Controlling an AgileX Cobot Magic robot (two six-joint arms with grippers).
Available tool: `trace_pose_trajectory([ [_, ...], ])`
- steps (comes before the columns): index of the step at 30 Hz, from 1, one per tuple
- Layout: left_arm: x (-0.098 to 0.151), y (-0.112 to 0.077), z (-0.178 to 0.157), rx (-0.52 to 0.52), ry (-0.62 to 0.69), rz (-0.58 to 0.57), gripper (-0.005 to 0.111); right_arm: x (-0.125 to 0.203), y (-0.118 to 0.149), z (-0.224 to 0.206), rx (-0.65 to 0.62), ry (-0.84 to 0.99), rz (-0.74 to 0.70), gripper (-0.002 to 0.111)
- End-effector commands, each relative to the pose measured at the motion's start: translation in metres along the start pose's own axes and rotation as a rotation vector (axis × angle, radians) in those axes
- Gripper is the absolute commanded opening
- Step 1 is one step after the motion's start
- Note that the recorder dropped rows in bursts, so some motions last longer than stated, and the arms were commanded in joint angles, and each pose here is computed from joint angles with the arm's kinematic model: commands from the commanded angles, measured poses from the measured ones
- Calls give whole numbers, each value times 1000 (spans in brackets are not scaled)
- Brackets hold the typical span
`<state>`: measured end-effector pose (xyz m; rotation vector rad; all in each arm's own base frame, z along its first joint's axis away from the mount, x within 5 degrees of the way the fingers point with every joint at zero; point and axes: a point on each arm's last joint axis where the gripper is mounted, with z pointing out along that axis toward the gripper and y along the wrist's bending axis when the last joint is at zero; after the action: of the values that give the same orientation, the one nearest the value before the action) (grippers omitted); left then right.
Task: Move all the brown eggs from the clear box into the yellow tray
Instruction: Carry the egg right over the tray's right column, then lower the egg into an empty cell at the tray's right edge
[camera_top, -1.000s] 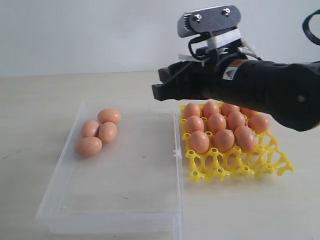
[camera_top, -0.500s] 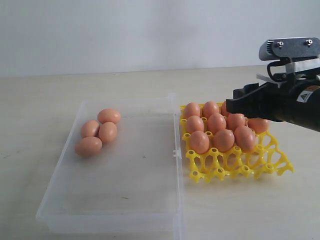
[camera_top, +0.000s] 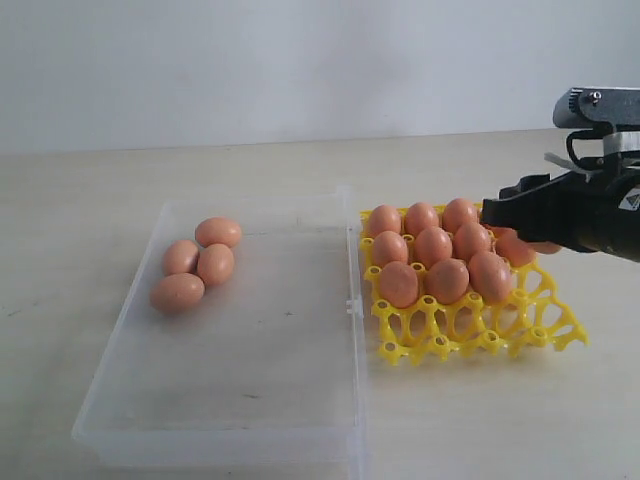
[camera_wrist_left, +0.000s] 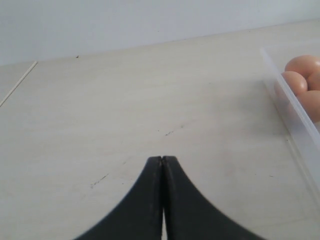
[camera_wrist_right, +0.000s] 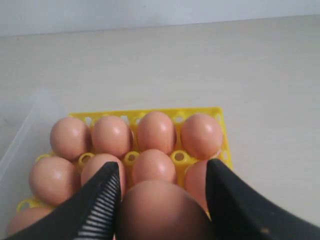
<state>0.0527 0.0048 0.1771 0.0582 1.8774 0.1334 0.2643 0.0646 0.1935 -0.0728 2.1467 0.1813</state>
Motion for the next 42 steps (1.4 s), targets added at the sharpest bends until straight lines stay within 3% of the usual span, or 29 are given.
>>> trace_pose_trajectory([
  [1,-2,0,-1,-3,-16,-7,0,18,-6,7,27,16,7,0],
  [11,-2,0,-1,-3,-16,-7,0,31,-24,23,92,61,73,0],
  [17,-2,0,-1,-3,-16,-7,0,28,-22,26,68,9,87,0],
  [26,-2,0,-1,-3,-16,-7,0,47,-23,44,64,75,88,0],
  [42,-2,0,-1,-3,-16,-7,0,33,-21,54,54,30,88,0],
])
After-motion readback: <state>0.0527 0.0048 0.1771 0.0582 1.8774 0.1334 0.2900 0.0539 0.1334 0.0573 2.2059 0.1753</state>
